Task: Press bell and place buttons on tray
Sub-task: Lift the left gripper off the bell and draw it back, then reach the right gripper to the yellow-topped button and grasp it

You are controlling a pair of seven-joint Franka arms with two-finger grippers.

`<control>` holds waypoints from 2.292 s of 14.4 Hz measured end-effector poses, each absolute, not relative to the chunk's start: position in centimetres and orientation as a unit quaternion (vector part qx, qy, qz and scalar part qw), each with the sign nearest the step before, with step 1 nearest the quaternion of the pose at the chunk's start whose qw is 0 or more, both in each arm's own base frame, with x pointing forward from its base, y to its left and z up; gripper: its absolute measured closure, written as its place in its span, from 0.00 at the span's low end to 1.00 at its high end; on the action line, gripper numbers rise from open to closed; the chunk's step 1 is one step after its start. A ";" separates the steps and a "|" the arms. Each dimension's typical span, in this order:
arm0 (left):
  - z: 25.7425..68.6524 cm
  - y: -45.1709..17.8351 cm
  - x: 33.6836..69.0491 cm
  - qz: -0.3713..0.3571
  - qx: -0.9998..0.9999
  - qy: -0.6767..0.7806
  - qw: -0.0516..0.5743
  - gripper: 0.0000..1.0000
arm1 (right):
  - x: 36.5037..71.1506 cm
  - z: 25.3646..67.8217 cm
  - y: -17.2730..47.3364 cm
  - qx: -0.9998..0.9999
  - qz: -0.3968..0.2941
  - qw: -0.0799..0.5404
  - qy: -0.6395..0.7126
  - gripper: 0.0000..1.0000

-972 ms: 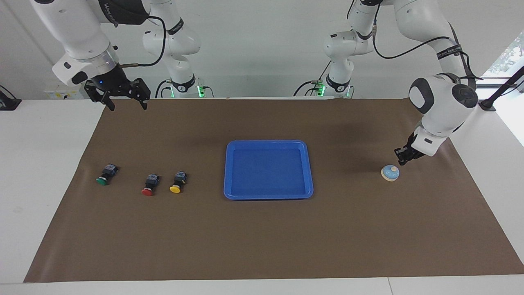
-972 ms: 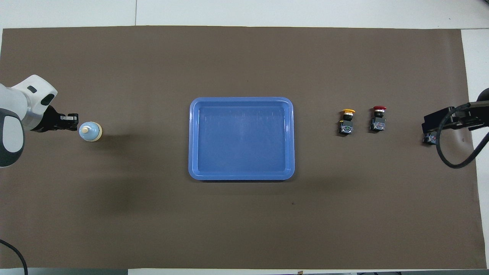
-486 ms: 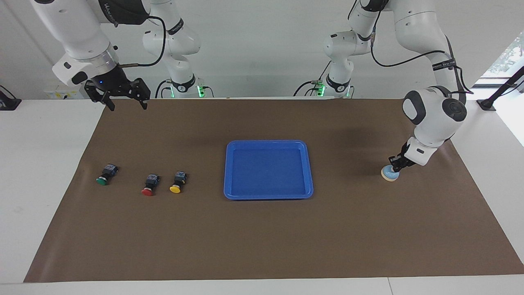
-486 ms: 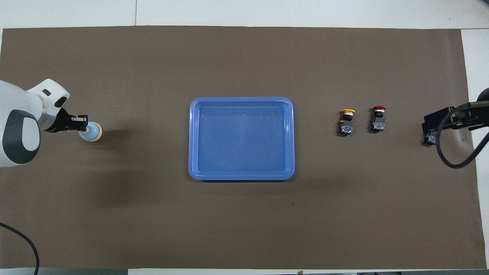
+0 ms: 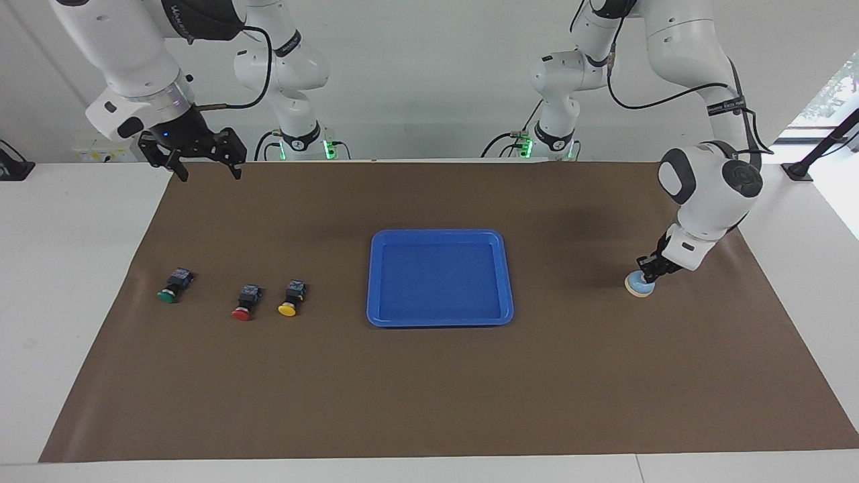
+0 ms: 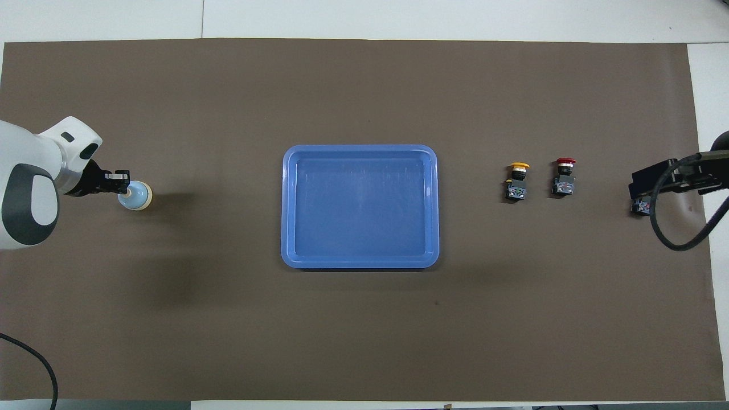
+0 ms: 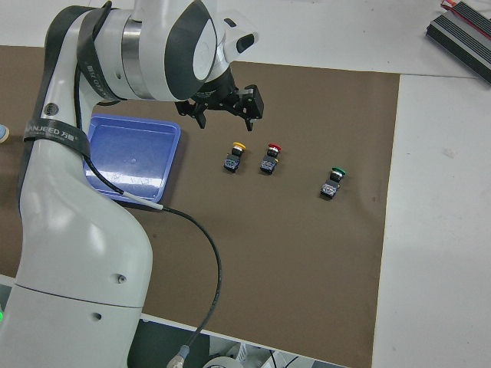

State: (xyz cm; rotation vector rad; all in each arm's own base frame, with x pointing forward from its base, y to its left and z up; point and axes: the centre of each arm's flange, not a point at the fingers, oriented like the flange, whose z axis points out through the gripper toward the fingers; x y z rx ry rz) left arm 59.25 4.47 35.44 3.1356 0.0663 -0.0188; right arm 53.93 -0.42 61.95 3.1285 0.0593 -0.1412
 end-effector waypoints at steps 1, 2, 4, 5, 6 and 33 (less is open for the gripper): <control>37.8 4.3 59.7 -0.018 1.000 0.019 0.003 0.99 | 53.9 61.9 -0.4 0.999 -0.045 0.005 0.019 0.00; 40.9 4.0 60.1 -0.024 1.000 0.016 0.004 0.90 | 53.9 61.9 -0.4 0.999 -0.045 0.005 0.019 0.00; 46.8 3.3 60.0 -0.027 1.000 0.010 0.005 0.68 | 53.9 61.9 -0.5 0.999 -0.045 0.005 0.019 0.00; 48.9 3.1 59.7 -0.025 1.000 0.009 0.004 0.58 | 53.9 61.9 -0.5 0.999 -0.045 0.005 0.018 0.00; 50.8 2.9 59.1 -0.022 1.000 0.008 0.004 0.47 | 53.9 61.9 -0.7 0.999 -0.045 0.005 0.017 0.00; 61.7 0.0 54.0 -0.055 0.998 -0.005 0.002 0.00 | 57.4 33.7 6.7 0.999 0.017 -0.001 -0.031 0.00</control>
